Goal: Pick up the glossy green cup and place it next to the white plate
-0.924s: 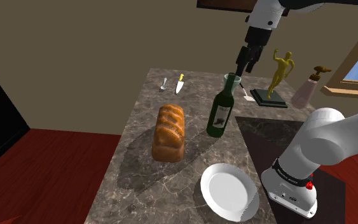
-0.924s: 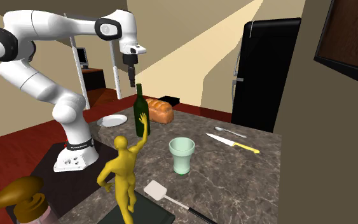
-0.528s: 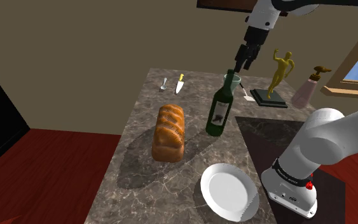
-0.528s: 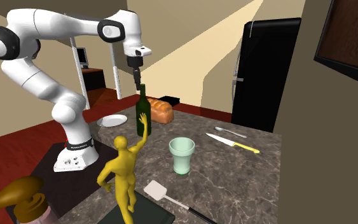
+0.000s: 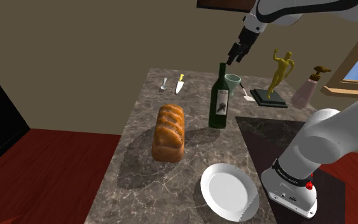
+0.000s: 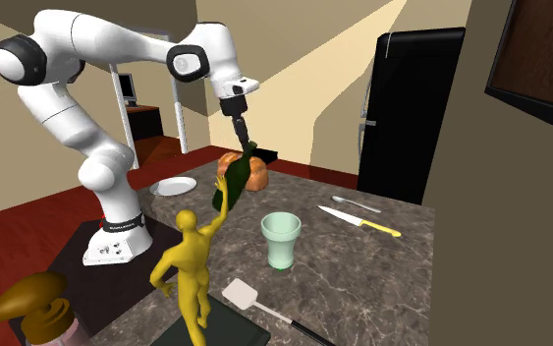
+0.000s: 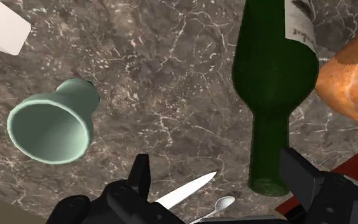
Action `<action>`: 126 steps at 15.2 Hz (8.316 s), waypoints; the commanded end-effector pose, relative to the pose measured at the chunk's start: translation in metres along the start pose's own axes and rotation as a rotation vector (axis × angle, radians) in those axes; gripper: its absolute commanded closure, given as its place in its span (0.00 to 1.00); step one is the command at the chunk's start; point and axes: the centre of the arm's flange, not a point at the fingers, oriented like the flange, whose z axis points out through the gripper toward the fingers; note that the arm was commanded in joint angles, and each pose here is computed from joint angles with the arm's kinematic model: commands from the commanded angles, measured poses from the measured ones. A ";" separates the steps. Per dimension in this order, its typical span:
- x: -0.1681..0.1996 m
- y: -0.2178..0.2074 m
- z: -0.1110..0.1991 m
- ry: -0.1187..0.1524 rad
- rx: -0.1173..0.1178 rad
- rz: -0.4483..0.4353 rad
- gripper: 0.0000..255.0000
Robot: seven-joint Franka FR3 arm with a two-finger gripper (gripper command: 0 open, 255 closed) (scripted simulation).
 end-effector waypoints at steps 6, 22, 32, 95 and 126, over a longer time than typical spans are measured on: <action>0.003 0.072 0.058 -0.230 0.059 0.006 0.00; 0.070 0.256 0.143 -0.234 0.072 0.027 0.00; 0.066 0.268 0.189 -0.234 0.073 0.028 0.00; 0.091 0.193 -0.018 -0.234 0.073 0.028 1.00; -0.040 -0.195 -0.023 -0.234 0.073 0.028 1.00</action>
